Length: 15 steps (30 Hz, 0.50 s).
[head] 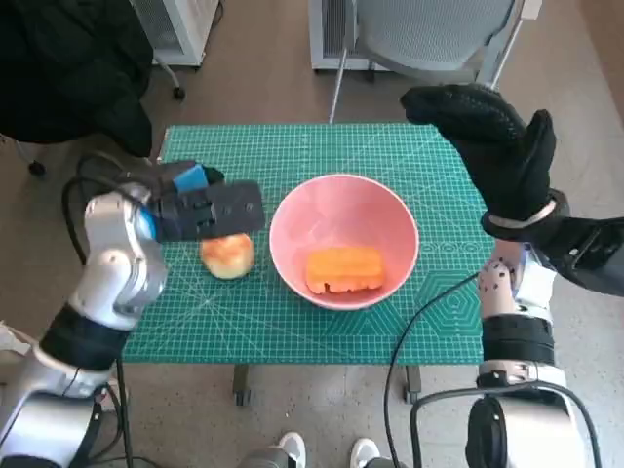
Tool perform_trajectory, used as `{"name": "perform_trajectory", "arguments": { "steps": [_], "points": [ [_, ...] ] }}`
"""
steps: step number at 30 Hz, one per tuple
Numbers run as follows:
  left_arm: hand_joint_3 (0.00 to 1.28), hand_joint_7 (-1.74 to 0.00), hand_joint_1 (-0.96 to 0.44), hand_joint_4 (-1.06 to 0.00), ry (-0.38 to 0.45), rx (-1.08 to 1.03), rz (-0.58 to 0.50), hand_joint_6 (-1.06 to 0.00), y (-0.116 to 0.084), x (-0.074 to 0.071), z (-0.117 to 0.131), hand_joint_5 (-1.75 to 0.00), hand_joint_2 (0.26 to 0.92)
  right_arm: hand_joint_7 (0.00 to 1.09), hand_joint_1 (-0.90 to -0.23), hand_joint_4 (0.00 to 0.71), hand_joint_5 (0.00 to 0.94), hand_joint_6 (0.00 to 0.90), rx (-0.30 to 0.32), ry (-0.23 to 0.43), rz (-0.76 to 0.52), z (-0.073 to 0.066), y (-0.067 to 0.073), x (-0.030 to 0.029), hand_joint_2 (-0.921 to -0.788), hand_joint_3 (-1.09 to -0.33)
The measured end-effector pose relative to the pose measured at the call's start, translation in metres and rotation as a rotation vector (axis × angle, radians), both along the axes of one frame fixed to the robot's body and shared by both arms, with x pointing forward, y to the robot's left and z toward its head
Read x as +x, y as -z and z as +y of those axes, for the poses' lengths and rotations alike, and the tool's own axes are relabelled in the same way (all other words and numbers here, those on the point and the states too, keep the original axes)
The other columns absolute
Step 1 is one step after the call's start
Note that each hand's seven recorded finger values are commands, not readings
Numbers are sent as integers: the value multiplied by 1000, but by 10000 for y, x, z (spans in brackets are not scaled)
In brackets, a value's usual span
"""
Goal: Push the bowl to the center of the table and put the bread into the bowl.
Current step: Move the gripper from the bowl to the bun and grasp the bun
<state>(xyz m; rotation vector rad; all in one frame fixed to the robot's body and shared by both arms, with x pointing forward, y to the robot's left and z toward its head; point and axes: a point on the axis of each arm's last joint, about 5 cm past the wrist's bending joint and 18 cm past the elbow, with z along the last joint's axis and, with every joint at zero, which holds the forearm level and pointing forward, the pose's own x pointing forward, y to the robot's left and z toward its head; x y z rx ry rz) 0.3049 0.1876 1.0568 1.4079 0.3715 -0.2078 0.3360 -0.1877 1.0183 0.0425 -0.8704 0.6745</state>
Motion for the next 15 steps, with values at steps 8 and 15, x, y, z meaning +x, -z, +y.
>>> {"name": "perform_trajectory", "arguments": {
  "steps": [8,15],
  "points": [
    [70,-1077,2,-639,38,-30,-50,-673,-50,-96,2,-1261,920,2,-713,263,1,325,-3,-4,13,-1,25,6,-921,-851],
    [106,-837,6,-524,101,-66,-126,-768,-219,-197,-34,-1503,917,2,-718,264,1,326,-6,-10,11,3,14,14,-921,-850]
  ]
}}
